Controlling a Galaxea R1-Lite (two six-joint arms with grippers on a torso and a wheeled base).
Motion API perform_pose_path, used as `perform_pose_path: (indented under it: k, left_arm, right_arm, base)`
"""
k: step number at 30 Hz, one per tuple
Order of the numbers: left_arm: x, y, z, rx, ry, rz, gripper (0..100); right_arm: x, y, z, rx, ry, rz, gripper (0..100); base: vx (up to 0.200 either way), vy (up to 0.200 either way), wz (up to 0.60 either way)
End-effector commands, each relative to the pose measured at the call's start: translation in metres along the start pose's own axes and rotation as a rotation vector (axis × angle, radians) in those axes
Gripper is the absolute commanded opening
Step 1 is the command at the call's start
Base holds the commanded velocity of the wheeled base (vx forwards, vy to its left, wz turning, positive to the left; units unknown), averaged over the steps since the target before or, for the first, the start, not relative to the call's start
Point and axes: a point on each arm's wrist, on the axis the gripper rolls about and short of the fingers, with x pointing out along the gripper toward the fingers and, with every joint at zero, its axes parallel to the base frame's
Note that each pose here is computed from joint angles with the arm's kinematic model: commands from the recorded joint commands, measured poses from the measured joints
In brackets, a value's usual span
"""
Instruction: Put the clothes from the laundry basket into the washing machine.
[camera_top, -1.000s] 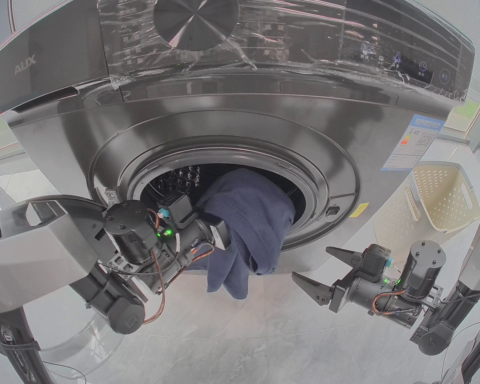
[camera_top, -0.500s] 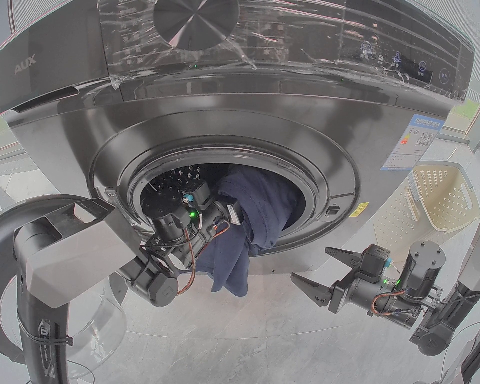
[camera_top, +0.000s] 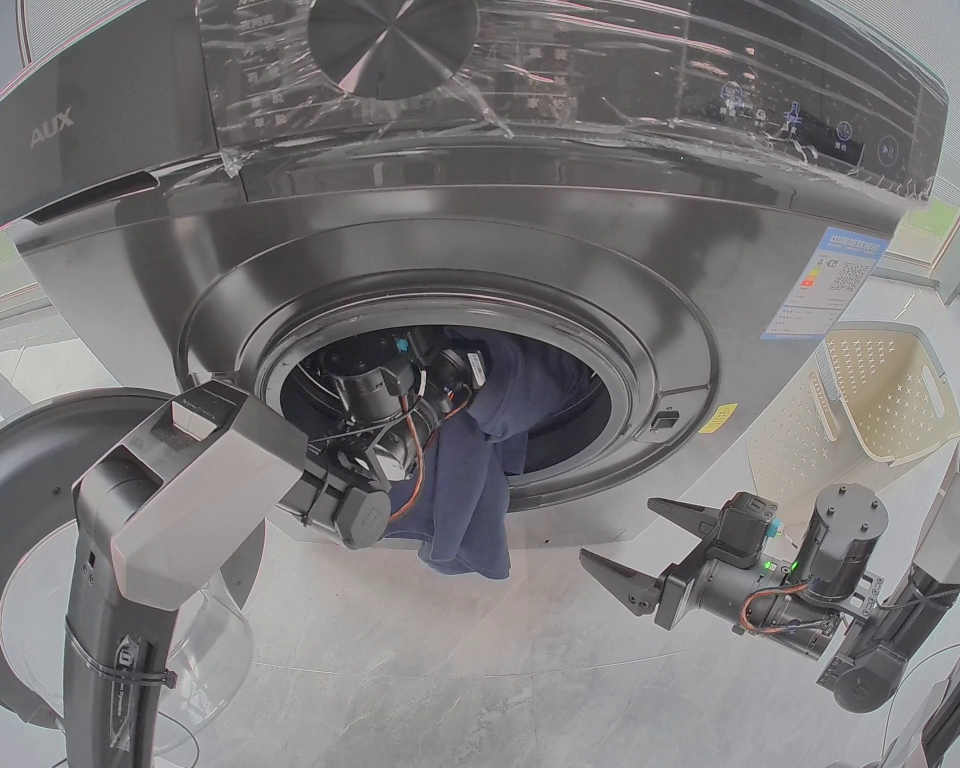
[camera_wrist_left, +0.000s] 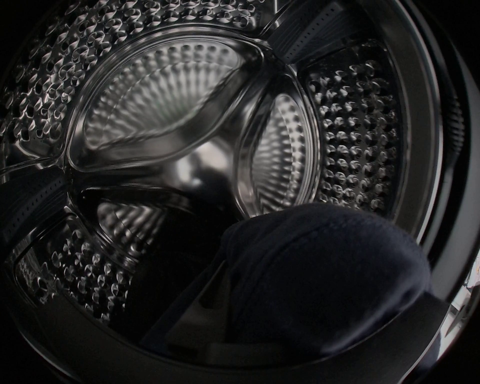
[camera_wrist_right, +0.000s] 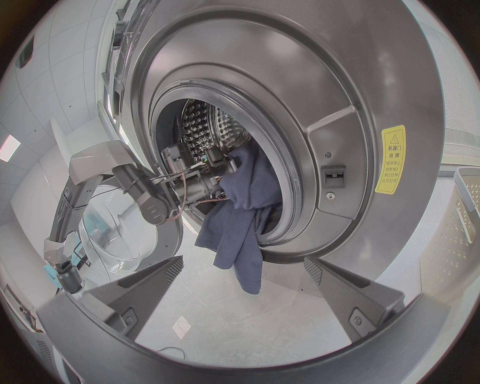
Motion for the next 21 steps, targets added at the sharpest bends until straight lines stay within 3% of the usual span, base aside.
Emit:
perform_pose_path:
  k: [1,4,12,13,18,19,21]
  left_arm:
    - [0.022,0.016,-0.006,0.001,-0.023,0.06,0]
    - [0.028,0.02,0.005,-0.01,-0.045,0.078,0]
    - [0.025,0.019,0.004,-0.01,-0.016,0.081,0]
    - [0.024,0.017,0.006,-0.012,-0.016,0.078,100]
    - [0.014,0.011,0.017,-0.046,0.024,0.074,100]
    - [0.006,0.005,0.019,-0.05,0.09,0.071,100]
    - [-0.003,0.005,0.017,-0.045,0.17,0.073,100]
  right_arm:
    - [0.001,0.002,-0.001,-0.001,0.004,0.009,100]
    - [0.001,0.002,-0.001,-0.001,0.004,0.009,100]
    - [0.002,0.002,-0.001,-0.001,0.001,0.009,100]
    - [0.001,0.001,-0.001,-0.001,0.002,0.007,100]
    - [0.001,0.001,-0.001,-0.001,0.002,0.007,100]
    - [0.001,0.002,-0.001,-0.001,0.002,0.009,100]
    - [0.002,0.002,-0.001,-0.001,0.001,0.009,100]
  base:
    - [0.0,0.0,0.0]
    - [0.0,0.0,0.0]
    - [0.0,0.0,0.0]
    - [0.0,0.0,0.0]
    - [0.0,0.0,0.0]
    - [0.0,0.0,0.0]
    - [0.0,0.0,0.0]
